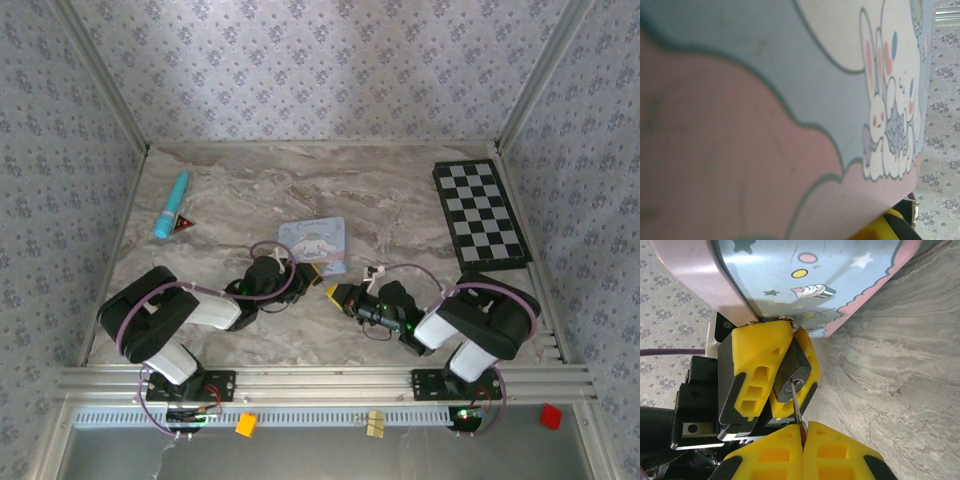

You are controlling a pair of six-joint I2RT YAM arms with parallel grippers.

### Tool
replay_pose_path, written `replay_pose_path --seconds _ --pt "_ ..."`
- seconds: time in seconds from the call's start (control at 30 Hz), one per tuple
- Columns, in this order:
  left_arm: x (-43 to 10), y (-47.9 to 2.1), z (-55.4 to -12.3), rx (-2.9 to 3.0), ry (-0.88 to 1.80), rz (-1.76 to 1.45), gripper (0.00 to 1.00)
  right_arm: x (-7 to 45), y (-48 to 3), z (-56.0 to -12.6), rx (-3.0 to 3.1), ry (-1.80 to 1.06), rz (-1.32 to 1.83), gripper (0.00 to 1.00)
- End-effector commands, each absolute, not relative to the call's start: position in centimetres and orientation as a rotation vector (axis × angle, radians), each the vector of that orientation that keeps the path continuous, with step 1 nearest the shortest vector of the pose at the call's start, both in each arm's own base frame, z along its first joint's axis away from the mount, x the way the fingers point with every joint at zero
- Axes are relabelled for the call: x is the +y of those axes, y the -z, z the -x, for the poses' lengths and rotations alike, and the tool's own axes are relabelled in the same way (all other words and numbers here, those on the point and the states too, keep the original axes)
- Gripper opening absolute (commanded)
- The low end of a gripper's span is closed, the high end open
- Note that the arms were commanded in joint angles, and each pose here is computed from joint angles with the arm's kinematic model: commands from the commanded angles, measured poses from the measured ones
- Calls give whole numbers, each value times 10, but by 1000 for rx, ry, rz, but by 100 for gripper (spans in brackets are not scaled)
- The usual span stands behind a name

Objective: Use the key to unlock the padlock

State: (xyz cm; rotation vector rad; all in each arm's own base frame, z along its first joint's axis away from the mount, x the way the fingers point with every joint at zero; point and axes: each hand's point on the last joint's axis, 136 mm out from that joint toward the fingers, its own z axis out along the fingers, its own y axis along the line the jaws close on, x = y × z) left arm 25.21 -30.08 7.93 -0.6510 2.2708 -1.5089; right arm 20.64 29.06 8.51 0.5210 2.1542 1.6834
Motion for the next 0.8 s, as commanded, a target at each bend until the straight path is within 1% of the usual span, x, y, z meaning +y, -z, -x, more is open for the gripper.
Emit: replay_pose_path --seconds 0.0,0.2,0.4,0.77 --pt "-309 -108 -256 2172 1637 612 12 295 -94 -211 2120 -1722 -520 0" --pt "-310 -111 -254 2167 1659 615 12 297 -92 -213 2116 -1730 -527 0" --pt "-304 -101 -251 2184 1637 633 12 305 -100 -216 2091 -1773 -521 0" --pt "-297 -97 -256 2171 1620 655 12 295 -92 -211 2108 -1736 -537 0"
